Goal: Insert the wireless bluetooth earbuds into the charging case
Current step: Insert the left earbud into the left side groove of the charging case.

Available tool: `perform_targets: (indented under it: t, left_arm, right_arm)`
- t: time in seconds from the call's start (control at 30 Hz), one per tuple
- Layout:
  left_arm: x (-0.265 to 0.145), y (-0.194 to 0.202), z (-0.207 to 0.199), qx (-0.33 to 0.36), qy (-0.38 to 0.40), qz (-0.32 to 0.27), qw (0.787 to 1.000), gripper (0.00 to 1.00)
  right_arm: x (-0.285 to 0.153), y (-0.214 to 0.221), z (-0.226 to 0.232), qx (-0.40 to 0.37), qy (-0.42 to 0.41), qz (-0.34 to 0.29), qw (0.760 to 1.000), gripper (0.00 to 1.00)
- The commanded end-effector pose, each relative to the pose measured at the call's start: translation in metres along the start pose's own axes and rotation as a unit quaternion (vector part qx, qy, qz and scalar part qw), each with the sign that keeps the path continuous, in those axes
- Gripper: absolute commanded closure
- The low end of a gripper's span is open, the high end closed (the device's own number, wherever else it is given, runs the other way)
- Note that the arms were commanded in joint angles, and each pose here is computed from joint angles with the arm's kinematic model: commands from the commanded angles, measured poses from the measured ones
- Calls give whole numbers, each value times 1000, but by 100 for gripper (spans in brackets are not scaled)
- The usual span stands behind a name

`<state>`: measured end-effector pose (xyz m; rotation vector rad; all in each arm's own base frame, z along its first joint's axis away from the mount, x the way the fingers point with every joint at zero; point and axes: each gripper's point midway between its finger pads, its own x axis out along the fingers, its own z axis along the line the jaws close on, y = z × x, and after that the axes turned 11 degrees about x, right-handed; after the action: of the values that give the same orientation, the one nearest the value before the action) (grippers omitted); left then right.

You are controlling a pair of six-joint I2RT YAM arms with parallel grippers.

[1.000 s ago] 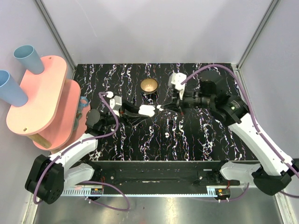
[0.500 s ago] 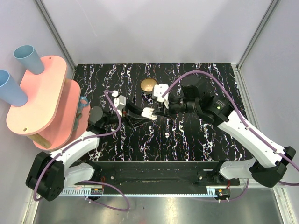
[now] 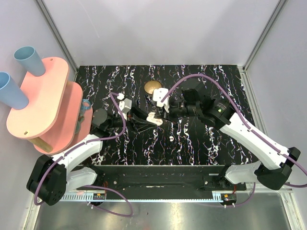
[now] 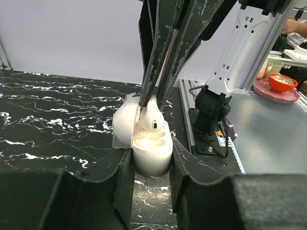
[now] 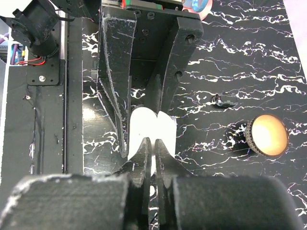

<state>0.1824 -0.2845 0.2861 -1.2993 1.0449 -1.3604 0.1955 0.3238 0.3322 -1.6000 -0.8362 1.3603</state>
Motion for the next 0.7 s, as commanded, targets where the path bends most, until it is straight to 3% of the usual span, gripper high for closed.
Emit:
perform_targets:
  t: [0.0, 0.37, 0.67]
  left_arm:
    - [6, -20, -4, 36, 24, -16, 999, 100]
    - [8, -19, -2, 36, 21, -14, 999, 100]
    - [9, -22, 2, 45, 16, -12, 999, 100]
  right_arm:
    - [5, -12, -5, -22, 14, -15, 1000, 100]
    - [8, -6, 10, -24, -22, -4, 999, 100]
    - [11, 14, 16, -16, -32, 38, 999, 100]
